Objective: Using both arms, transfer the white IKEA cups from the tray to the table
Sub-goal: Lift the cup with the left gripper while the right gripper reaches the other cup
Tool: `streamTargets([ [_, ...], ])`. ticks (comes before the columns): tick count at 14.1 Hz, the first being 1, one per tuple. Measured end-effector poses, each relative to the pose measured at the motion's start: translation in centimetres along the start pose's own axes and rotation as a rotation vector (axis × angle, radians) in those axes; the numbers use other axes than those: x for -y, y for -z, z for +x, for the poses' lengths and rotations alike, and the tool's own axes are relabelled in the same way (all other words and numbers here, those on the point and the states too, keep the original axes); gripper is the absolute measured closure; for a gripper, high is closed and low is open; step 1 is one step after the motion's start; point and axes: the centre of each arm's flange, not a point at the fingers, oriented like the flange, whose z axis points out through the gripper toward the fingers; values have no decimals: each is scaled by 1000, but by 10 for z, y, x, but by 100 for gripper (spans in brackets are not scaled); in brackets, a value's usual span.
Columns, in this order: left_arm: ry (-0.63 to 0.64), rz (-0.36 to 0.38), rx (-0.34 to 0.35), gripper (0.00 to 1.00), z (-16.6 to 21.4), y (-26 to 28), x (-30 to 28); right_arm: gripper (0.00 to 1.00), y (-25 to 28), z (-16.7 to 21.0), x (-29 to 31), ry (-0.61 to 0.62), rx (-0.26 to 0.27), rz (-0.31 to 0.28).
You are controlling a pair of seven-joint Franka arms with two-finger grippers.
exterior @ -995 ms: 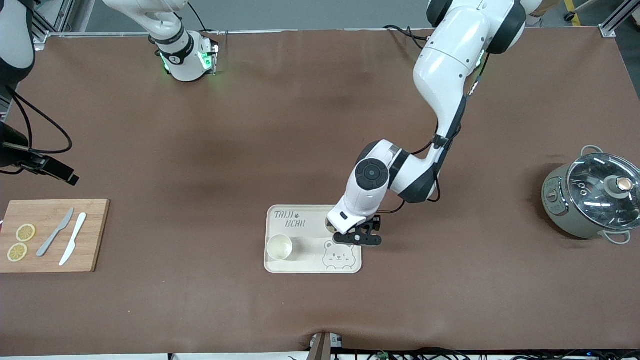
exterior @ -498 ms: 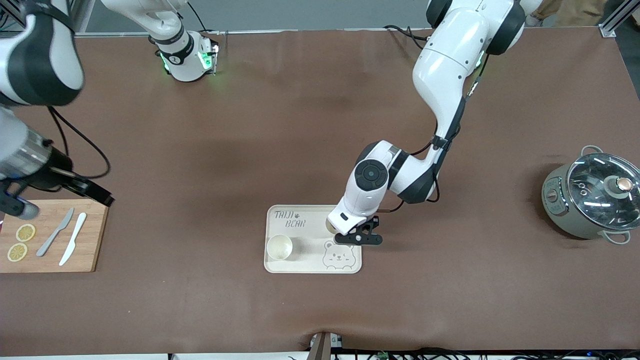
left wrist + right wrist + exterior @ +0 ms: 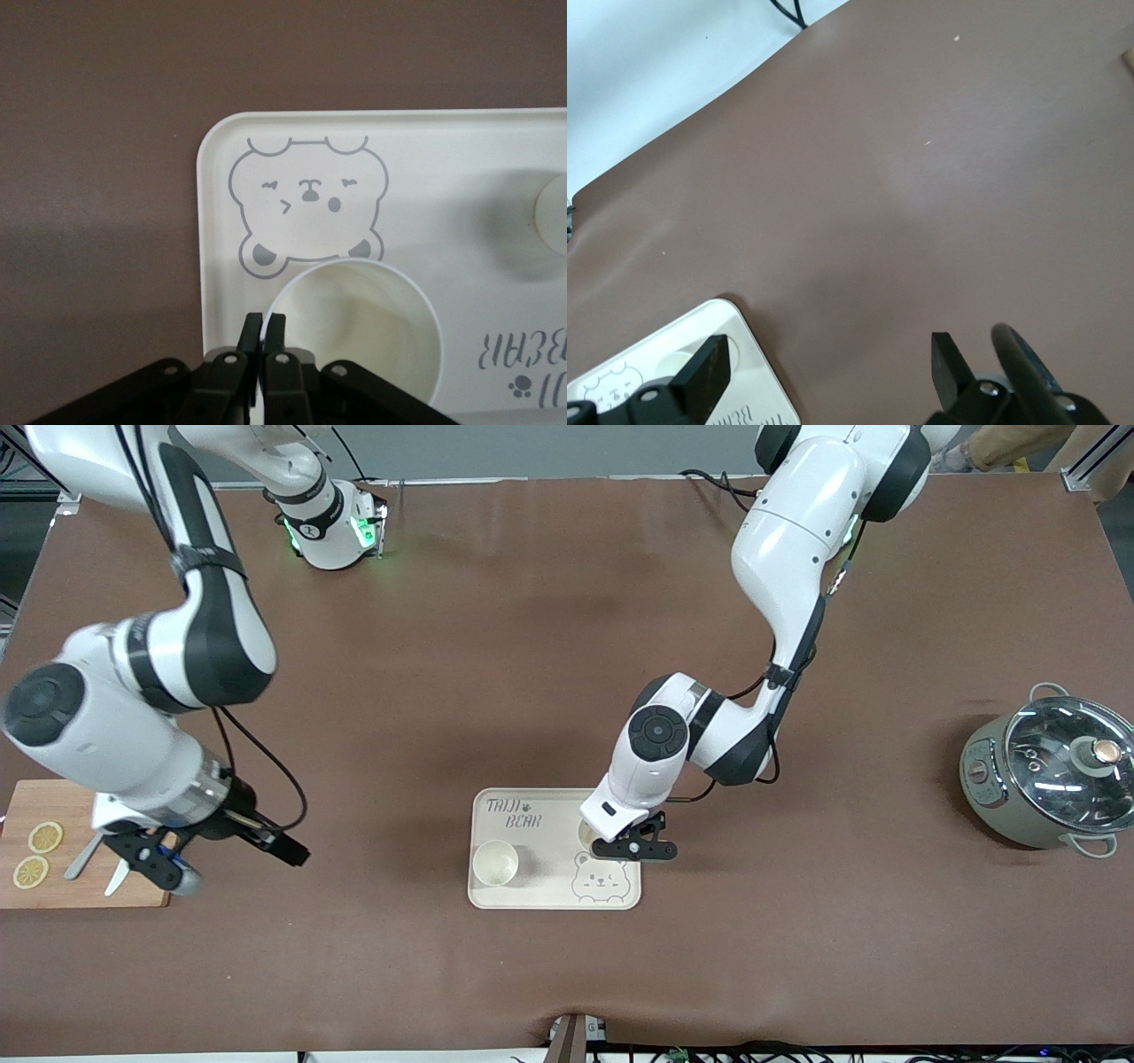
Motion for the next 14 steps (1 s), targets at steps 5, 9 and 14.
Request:
streamTargets([
  [5, 17, 87, 109, 96, 6, 62, 22, 0, -72, -30, 44, -55, -16, 33],
  [9, -18, 103, 133, 96, 7, 109, 75, 0, -108, -72, 77, -43, 11, 4],
  [14, -120, 84, 101, 96, -13, 113, 193, 0, -145, -104, 102, -43, -17, -57],
])
